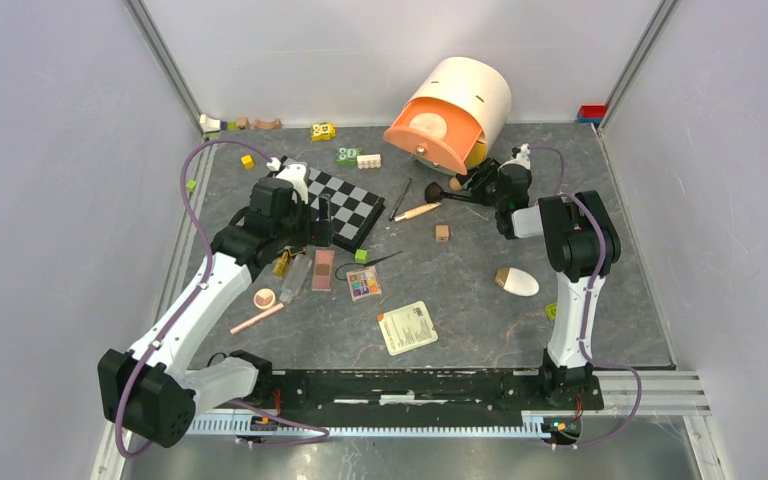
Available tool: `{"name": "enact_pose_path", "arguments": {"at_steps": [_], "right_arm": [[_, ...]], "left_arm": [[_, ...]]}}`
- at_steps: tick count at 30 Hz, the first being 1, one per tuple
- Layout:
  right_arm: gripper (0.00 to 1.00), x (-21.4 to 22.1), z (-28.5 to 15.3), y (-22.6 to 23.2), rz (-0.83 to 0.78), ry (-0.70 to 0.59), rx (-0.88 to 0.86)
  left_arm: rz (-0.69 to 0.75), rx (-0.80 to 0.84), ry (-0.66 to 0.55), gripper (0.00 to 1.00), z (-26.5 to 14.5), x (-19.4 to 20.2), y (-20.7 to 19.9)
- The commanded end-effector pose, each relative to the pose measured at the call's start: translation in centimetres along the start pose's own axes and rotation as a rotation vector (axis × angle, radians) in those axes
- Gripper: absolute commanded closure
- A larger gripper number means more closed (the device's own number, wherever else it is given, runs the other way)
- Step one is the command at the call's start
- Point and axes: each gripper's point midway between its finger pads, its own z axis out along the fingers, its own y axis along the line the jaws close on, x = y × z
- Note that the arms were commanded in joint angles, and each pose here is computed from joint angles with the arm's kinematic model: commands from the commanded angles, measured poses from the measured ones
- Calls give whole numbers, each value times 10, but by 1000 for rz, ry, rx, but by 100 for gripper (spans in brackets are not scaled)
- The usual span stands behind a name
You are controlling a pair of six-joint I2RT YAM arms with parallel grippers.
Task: Organize the makeup
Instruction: Pick up the makeup tool from the center of the board.
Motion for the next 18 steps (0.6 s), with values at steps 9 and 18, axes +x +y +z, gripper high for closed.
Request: {"name": "enact_pose_path", "arguments": {"at_steps": [9,18], "right_arm": [[68,-2,4,23,-11,-2,-88],[79,-14,-15,43,-60,-19,-134]], "left_arm": [[21,27,-28,0,0,-7,-3],[20,28,-30,0,-1,-7,-3]]}}
